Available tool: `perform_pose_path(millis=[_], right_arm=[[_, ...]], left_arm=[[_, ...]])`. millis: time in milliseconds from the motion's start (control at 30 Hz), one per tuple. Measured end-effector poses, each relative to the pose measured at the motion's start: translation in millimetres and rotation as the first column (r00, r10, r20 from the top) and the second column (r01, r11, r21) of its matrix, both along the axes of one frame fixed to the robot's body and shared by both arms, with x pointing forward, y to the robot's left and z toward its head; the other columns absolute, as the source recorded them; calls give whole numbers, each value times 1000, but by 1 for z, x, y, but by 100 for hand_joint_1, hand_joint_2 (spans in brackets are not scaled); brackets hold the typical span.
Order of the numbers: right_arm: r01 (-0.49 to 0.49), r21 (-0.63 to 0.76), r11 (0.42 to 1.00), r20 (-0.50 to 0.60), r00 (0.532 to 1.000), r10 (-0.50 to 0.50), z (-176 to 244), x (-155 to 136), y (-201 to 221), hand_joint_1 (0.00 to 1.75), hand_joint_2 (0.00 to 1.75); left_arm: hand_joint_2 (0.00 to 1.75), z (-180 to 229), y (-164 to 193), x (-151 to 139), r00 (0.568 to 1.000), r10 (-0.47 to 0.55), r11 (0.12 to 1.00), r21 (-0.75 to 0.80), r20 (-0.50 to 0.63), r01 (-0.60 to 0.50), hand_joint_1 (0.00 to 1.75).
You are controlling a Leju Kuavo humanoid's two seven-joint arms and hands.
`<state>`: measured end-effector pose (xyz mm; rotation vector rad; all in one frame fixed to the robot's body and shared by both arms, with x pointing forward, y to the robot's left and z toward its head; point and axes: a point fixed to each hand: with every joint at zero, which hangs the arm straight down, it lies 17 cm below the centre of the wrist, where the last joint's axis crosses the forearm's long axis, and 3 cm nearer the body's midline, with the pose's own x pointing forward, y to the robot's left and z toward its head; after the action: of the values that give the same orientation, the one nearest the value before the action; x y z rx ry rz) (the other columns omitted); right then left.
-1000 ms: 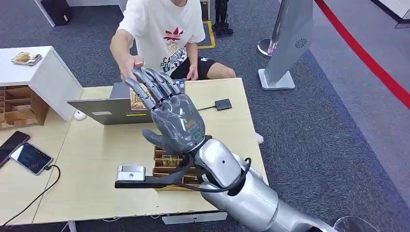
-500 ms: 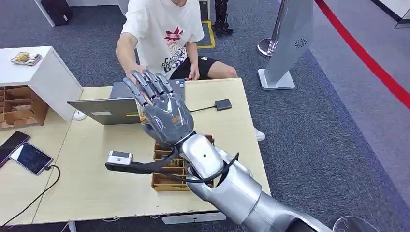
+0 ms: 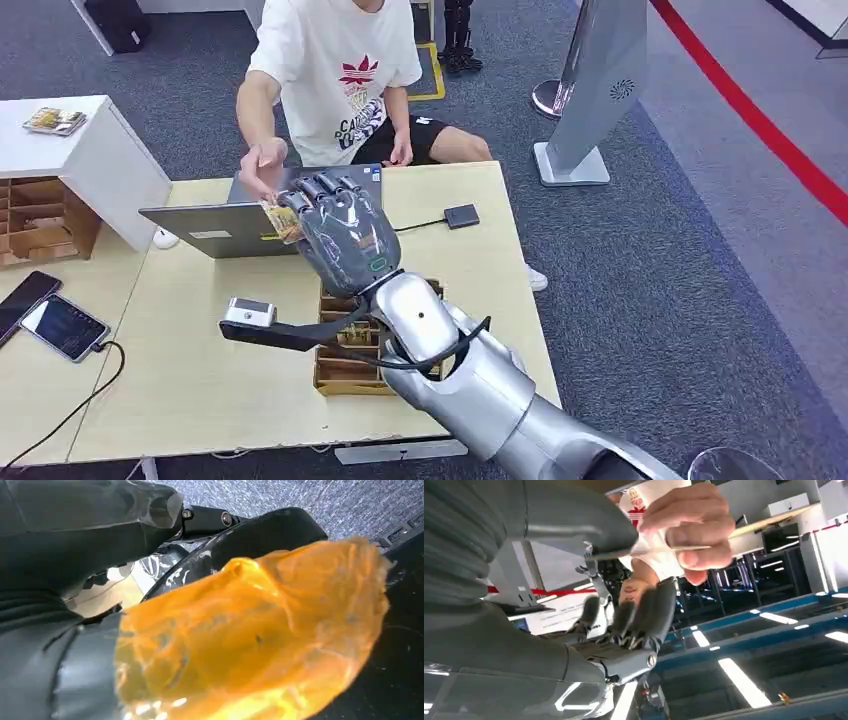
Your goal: Pass the card to the sensor for recognition and then transmit it.
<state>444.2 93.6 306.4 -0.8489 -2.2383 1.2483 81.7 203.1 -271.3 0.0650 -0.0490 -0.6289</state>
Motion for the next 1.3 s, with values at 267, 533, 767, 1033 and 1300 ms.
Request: perform_pose_path(millis=[267,533,767,1033,1300], right_arm=[[11,11,1000,-43,999,-11,-8,9,-7,175,175],[22,6,1000,-72,997,-21,-17,14,-10,175,175],[26,17,1000,-106,994,-24,-25,18,-14,175,175],[-92,290,953,-355,914,196,-26,4,-13,175,175],[-110,789,605,-395,663,636,18,-20,-49,175,175]], left_arm=[[0,0,0,1,1000,-5,1000,3,3,5,0],[0,0,0,1,1000,-5,1000,5,4,5,0],[0,0,1,1,1000,-14,1000,11,3,14,0],[0,-1,3,1,999,30,999,21,19,-30,0],[0,-4,7,-10,993,113,993,21,31,-113,0]])
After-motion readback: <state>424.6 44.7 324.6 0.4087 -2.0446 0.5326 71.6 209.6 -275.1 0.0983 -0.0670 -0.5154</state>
